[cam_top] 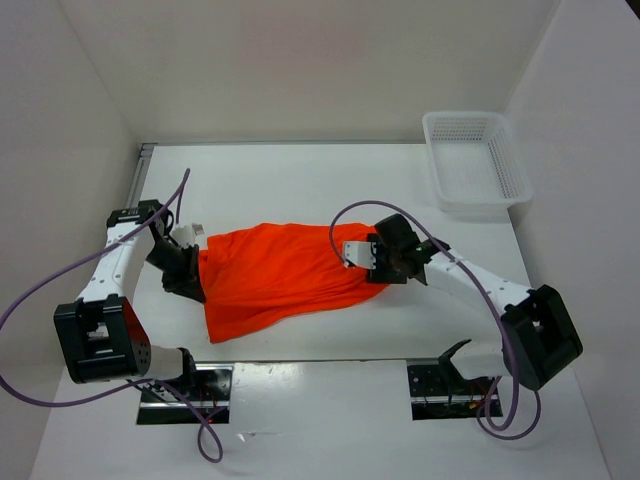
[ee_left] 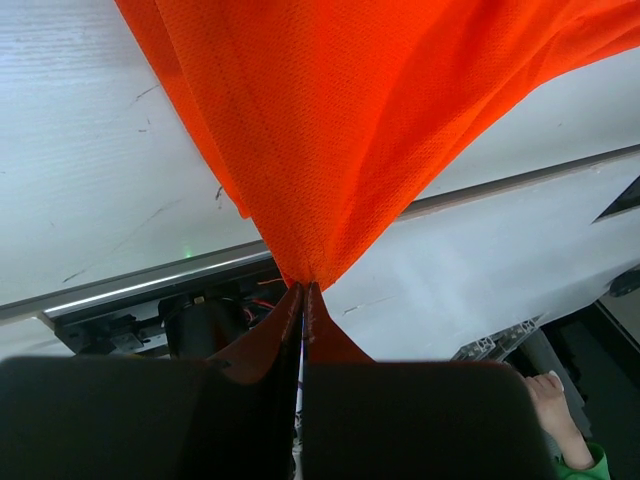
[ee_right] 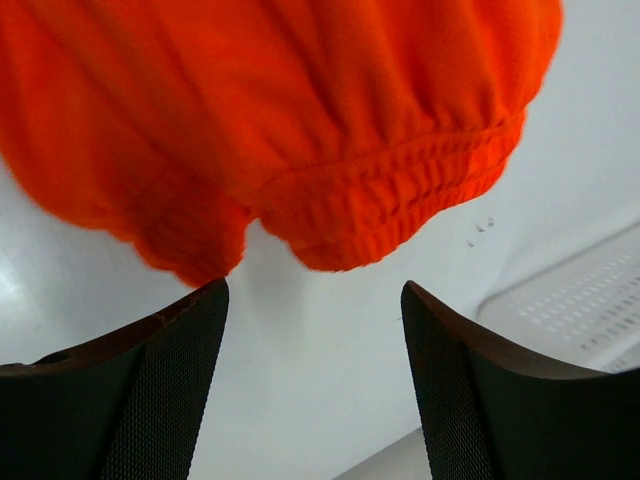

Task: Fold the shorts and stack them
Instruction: Fold the shorts

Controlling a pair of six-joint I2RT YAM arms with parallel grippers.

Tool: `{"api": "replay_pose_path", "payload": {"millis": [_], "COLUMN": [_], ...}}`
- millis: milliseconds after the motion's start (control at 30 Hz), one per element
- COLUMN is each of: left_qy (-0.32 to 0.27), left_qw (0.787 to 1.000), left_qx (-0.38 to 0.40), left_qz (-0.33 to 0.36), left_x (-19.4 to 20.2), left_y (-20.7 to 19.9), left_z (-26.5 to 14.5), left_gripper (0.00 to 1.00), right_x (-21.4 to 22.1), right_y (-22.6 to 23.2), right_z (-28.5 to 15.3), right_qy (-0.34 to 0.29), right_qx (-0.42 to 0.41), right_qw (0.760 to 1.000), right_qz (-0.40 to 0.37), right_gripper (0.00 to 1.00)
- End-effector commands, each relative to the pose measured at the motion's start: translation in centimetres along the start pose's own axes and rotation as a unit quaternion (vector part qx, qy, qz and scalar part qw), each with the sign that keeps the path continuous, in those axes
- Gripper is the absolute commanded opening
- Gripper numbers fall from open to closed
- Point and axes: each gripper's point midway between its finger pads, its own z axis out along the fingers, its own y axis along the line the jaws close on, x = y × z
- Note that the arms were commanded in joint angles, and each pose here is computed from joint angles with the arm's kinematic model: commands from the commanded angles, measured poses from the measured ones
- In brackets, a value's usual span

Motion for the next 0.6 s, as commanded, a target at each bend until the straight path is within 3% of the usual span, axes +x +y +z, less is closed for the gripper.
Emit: {"api": "replay_pose_path", "payload": {"millis": [0,200,367,400,567], "left_qy": [-0.003,0.001,0.001,-0.001,-0.010], "left_qw": [1.000,1.000,1.000,1.000,1.000], "left_qx": [-0.001,0.000,0.004,0.004,-0.002], "left_qz": [0.003,0.001,0.001,-0.003,-0.004], "left_x": [0.0,-0.2,-1.1,-1.1,-1.9], "left_y": [0.1,0.2,0.1,0.2,0.6], "left_z": [0.1,0.4,0.2,0.1,-0.1], "left_gripper": [0.00,0.00,0.00,0.00,0.00], "right_x": [-0.9,-1.4,-1.2,-1.3,-1.5], "right_y": [-3.9,-5.1,-3.5,-3.2,-3.8], "right_z": [0.9,2.4,3.6,3.9,4.1], "right_qy": [-0.005,-0.006,-0.005,-0.008,-0.009], "right_qx": [0.075,0.094,0.055,0.049,0.062], "right_qw": [0.997,0.995,0.997,0.998,0.997], "right_qz": [-0.024,-0.031,-0.045,-0.046,-0.040], "right_gripper": [0.75,0.68,0.64,0.61,0.20]}}
